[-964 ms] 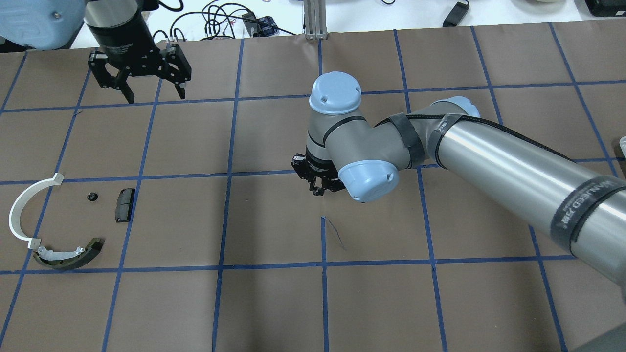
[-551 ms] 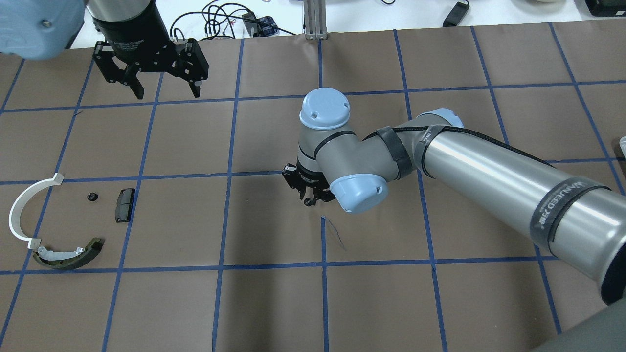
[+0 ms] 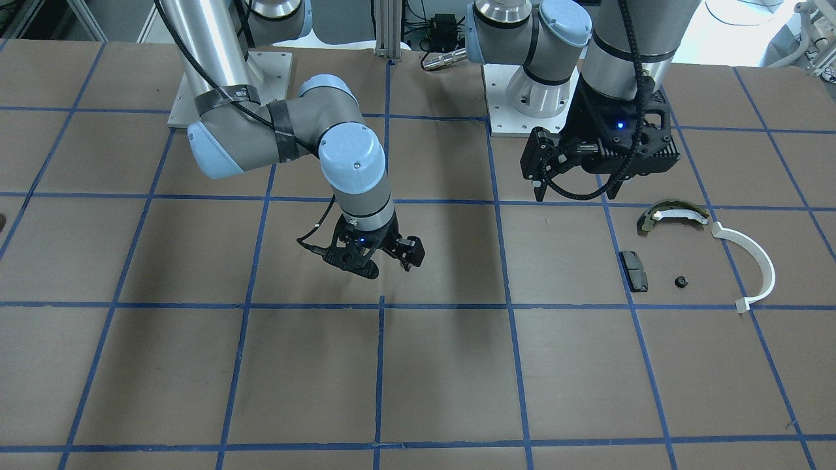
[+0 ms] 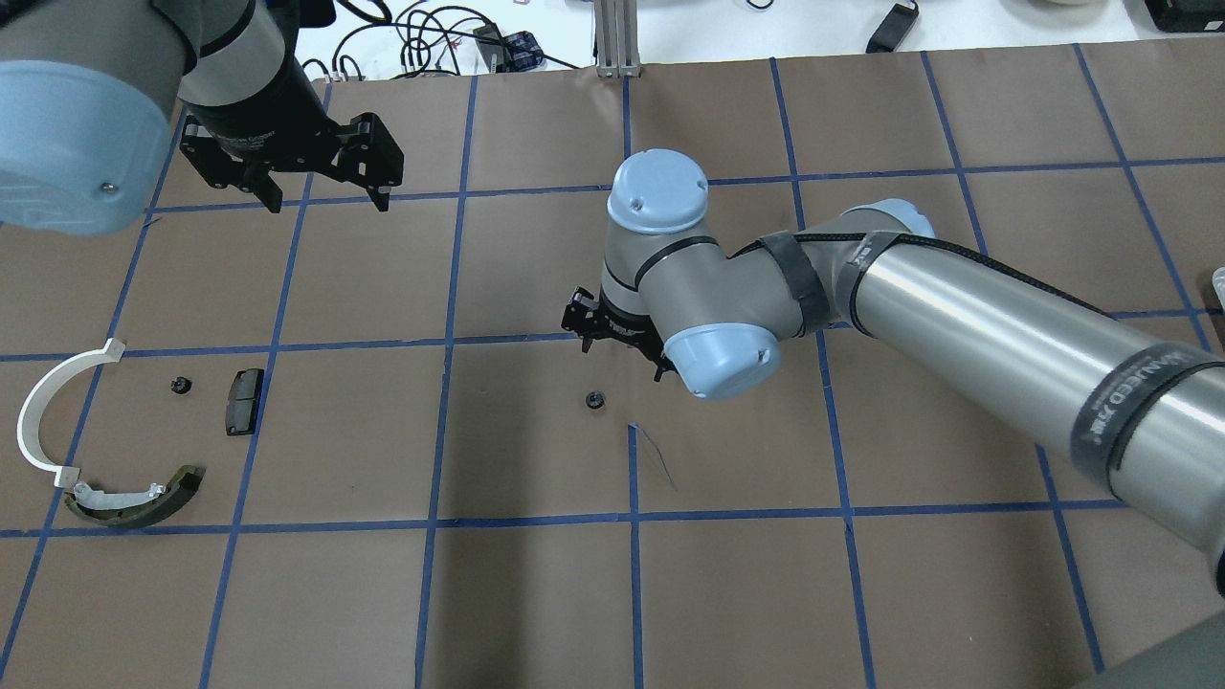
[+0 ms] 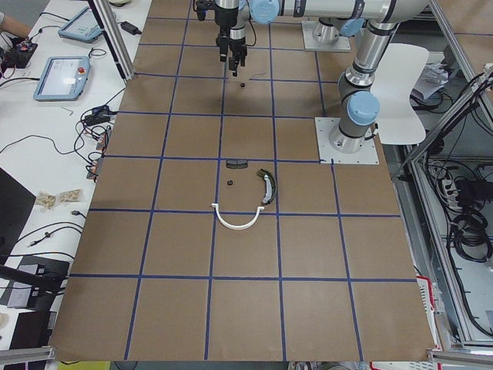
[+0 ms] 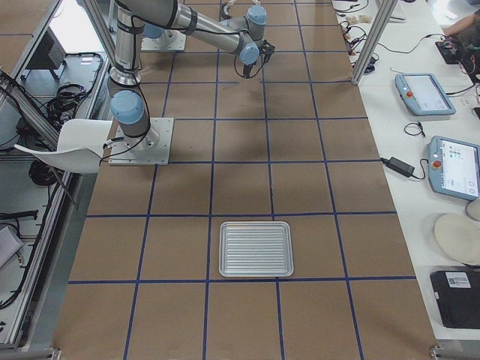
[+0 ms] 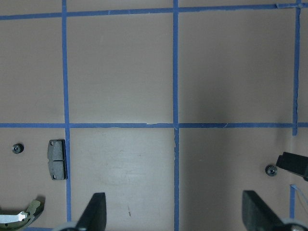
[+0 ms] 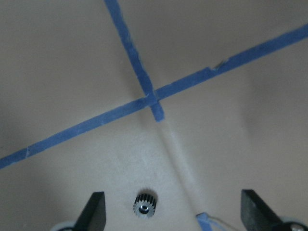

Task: Place bearing gear from tray to pile

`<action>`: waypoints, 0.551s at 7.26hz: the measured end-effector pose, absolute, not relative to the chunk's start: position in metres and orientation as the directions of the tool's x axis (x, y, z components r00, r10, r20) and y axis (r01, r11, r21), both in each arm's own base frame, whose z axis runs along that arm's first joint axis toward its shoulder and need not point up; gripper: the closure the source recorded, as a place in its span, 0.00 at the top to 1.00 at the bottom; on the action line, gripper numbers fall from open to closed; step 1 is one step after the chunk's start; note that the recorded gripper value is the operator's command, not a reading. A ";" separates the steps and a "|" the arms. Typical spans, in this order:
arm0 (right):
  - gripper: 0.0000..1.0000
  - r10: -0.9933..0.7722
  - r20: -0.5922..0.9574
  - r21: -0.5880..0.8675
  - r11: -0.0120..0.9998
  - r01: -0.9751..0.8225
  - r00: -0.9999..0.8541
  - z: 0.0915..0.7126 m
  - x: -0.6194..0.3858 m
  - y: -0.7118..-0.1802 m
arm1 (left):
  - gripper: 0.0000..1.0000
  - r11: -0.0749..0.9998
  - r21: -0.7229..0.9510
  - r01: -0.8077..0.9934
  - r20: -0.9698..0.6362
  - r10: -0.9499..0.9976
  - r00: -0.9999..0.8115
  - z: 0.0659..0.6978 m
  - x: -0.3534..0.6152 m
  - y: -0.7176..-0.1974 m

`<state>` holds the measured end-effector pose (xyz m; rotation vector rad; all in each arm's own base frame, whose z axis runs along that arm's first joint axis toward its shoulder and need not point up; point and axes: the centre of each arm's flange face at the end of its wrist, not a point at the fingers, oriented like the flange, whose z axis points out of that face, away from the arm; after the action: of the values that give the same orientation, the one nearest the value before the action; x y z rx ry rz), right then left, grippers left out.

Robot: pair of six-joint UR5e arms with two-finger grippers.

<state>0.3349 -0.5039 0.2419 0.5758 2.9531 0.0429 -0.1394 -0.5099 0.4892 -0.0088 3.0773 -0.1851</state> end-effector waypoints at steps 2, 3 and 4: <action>1.00 0.299 -0.120 0.029 0.954 0.298 -0.946 0.297 0.245 -0.529 | 1.00 0.995 -0.090 -0.033 -0.018 -0.035 -0.999 0.481 -0.142 -0.510; 1.00 0.263 -0.102 0.042 0.965 0.260 -0.959 0.328 0.195 -0.526 | 1.00 0.998 -0.052 -0.045 -0.014 -0.046 -0.999 0.463 -0.143 -0.516; 1.00 0.226 -0.075 0.042 0.974 0.224 -0.971 0.359 0.155 -0.516 | 1.00 0.999 -0.003 -0.053 -0.015 -0.053 -0.998 0.436 -0.144 -0.527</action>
<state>0.1550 -0.5160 0.3587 0.3474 3.0425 0.0511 -0.1440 -0.5274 0.4356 -0.0827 3.1250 -0.0035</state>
